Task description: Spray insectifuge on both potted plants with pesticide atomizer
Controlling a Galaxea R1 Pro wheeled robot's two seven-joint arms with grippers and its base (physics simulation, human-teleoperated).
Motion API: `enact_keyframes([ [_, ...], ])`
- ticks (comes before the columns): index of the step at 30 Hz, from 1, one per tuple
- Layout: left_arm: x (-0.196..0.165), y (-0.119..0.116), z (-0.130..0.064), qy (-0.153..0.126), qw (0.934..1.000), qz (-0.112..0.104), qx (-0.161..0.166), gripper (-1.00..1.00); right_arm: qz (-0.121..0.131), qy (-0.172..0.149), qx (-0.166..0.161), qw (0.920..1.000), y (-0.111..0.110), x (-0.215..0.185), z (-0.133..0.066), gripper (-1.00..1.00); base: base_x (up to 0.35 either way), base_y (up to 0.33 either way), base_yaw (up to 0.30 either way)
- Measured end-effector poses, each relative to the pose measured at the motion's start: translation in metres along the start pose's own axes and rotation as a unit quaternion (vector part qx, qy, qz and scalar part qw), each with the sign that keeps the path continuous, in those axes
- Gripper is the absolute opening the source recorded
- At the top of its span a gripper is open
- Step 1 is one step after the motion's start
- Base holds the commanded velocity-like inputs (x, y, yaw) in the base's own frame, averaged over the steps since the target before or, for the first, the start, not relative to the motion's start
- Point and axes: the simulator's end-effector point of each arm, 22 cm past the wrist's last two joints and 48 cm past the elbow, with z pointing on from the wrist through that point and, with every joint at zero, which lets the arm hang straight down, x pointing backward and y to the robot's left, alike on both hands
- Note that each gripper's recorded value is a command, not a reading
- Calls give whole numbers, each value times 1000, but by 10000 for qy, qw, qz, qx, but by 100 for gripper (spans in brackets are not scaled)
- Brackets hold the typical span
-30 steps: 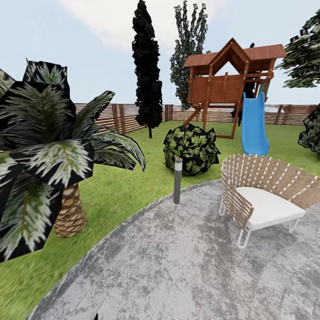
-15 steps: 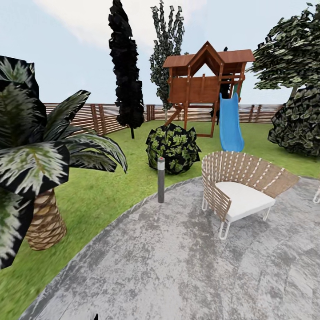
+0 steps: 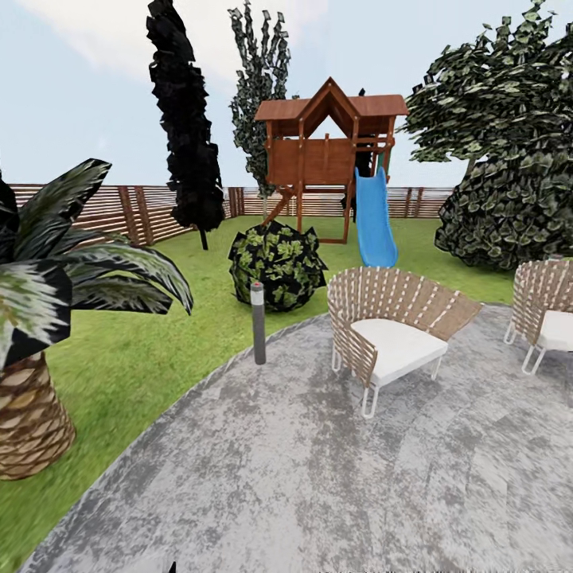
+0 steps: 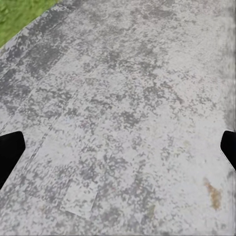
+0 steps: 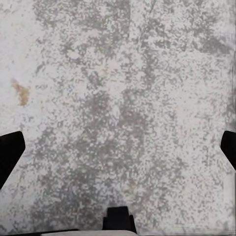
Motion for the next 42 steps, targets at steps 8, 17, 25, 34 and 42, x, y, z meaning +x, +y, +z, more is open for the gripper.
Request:
enact_keyframes([
  [8, 0, -1, 0, -1, 10000, 4, 5, 100, 1, -4, 1, 10000, 0, 0, 0, 100, 0, 0, -276],
  [17, 0, -1, 0, 1, 10000, 4, 6, 100, 3, 4, 2, 10000, 0, 0, 0, 100, 0, 0, -276],
  [25, 0, -1, 0, 0, 10000, 9, 20, 100, 11, 3, 6, 10000, -1, 0, 0, 100, -53, 0, -275],
  [34, 0, -5, 0, 5, 10000, 34, 62, 100, 308, 7, 195, 9993, -20, 1, 0, 100, -199, 0, -276],
  [42, 1, -7, 0, 10, 10000, 49, 83, 100, 365, 14, 230, 9991, -24, 2, 0, 100, -292, 0, -275],
])
